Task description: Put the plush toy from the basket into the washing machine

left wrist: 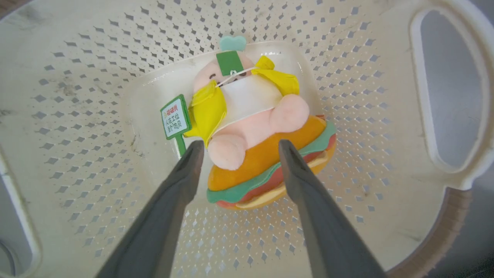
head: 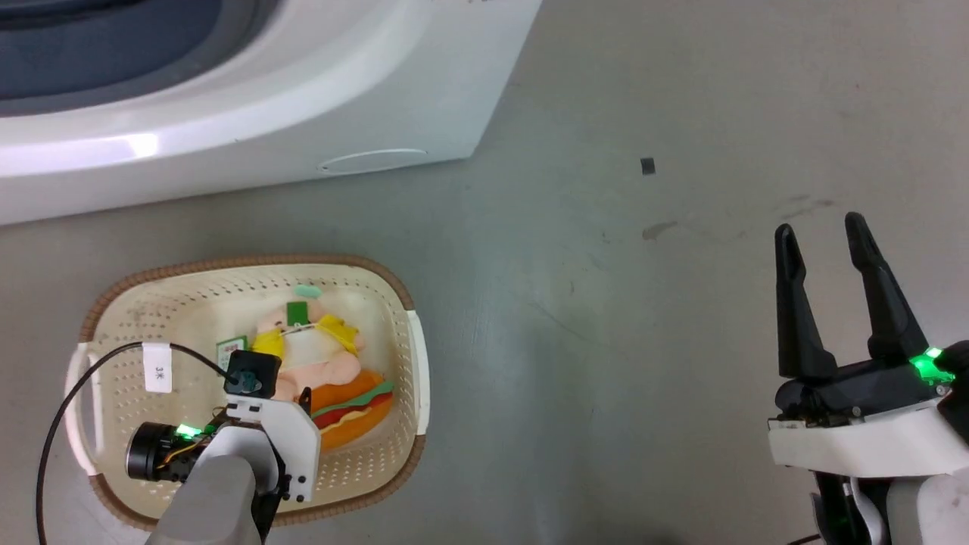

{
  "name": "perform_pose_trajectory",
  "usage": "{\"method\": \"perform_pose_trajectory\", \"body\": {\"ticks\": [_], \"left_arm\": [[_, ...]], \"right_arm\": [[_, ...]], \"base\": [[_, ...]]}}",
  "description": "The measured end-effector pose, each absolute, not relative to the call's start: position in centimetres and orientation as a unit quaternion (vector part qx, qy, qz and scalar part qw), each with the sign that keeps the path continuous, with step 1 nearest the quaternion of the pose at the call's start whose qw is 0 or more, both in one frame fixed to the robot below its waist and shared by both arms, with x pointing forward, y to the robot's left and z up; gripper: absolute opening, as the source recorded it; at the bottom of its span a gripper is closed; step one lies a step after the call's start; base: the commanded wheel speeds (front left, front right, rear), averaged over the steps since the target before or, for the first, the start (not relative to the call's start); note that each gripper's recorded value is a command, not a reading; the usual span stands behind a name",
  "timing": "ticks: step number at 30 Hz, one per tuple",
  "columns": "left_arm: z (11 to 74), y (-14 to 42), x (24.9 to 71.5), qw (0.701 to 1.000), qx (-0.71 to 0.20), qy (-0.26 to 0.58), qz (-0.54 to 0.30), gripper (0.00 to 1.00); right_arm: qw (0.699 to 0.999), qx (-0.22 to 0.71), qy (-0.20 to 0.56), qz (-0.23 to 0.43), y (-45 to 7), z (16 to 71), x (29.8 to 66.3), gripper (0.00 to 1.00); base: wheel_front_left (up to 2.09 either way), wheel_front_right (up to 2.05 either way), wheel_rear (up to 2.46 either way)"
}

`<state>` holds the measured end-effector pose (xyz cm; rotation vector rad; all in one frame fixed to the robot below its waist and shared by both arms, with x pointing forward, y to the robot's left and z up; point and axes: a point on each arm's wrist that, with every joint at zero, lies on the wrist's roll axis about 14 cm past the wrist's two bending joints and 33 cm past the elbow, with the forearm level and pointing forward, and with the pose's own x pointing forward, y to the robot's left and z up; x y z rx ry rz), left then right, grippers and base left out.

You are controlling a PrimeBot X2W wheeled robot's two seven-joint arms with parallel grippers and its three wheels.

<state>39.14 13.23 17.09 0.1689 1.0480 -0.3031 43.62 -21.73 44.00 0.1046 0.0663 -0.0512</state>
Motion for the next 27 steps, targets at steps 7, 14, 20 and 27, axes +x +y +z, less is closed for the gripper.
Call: {"method": "perform_pose_trajectory", "body": {"ticks": [7,14,20,27], "left_arm": [[14.5,13.2,38.2,0.823,0.076,0.541,-0.153,1.00],[12.1,13.1,38.1,0.808,0.065,0.567,-0.144,1.00],[10.2,12.7,37.8,0.792,0.061,0.589,-0.148,1.00],[9.2,12.1,37.7,0.783,0.063,0.599,-0.157,1.00]], "right_arm": [[0.998,0.050,0.037,-0.033,-22.2,43.0,44.2,1.00],[0.997,0.055,0.047,-0.038,-22.5,41.6,44.5,1.00],[0.996,0.054,0.052,-0.040,-22.7,40.5,45.0,1.00],[0.996,0.052,0.055,-0.038,-22.6,40.0,45.2,1.00]], "base": [[0.00,0.00,0.00],[0.00,0.00,0.00],[0.00,0.00,0.00],[0.00,0.00,0.00]]}}
